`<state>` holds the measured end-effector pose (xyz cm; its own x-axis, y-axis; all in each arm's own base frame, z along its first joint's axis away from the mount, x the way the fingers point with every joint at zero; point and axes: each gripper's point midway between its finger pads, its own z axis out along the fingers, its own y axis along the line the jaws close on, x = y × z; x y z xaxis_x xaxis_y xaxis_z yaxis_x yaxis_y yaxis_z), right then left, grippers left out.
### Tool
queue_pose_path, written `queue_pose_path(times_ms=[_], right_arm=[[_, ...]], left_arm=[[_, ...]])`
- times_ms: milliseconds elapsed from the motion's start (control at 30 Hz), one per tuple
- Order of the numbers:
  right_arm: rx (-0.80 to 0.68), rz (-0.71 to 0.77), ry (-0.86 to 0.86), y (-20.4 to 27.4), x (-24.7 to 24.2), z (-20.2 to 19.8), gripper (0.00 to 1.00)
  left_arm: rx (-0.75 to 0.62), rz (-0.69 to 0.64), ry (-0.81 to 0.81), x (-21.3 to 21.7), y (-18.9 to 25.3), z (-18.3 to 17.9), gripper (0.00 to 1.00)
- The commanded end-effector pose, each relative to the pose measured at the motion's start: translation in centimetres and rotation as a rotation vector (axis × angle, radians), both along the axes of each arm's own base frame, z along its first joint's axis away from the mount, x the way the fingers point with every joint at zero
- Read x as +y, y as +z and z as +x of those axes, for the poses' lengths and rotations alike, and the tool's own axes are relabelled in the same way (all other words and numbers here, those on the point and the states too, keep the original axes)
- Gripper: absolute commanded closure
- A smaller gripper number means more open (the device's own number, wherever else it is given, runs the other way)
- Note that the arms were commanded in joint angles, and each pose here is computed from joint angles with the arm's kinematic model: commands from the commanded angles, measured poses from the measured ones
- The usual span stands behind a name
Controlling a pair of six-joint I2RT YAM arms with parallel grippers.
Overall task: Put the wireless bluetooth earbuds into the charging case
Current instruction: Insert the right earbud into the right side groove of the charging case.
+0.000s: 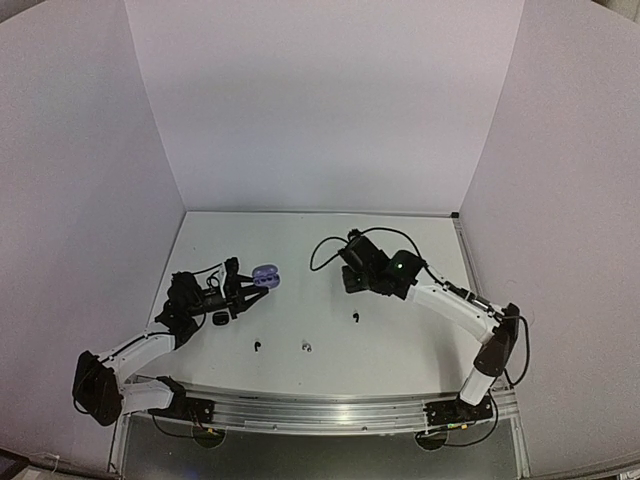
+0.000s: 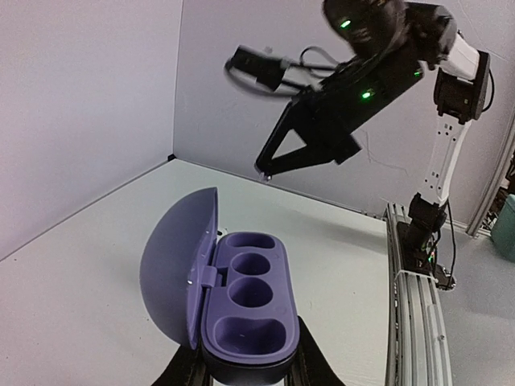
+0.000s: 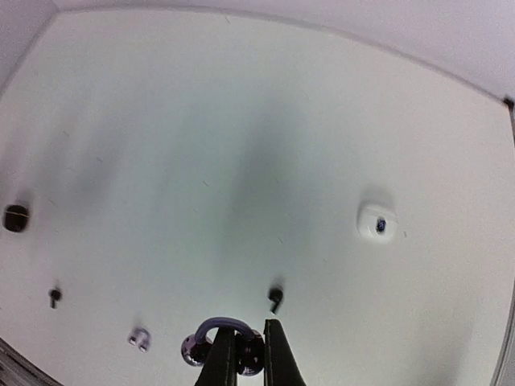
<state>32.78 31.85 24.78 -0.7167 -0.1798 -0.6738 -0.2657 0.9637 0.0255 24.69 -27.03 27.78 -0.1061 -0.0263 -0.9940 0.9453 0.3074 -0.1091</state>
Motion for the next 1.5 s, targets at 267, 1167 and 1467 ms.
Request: queue_pose_path(times_ms=[267,1167,1467], right_arm=[[-0.661,0.227,0.301,14.8,14.9,-3.4,1.0],[-0.719,0.14,0.352,12.7,18.2,-3.8,1.0],[-0.73,0.067,0.346,11.2,18.9,-2.9,1.0]], left_arm=[[-0.248,-0.086,0.037,-0.4,3.0,-0.4,1.0],[-0.066,-0.18,0.189,0.4,3.9,2.3,1.0],[-0.112,-0.163,0.19,0.4,3.9,2.2,1.0]])
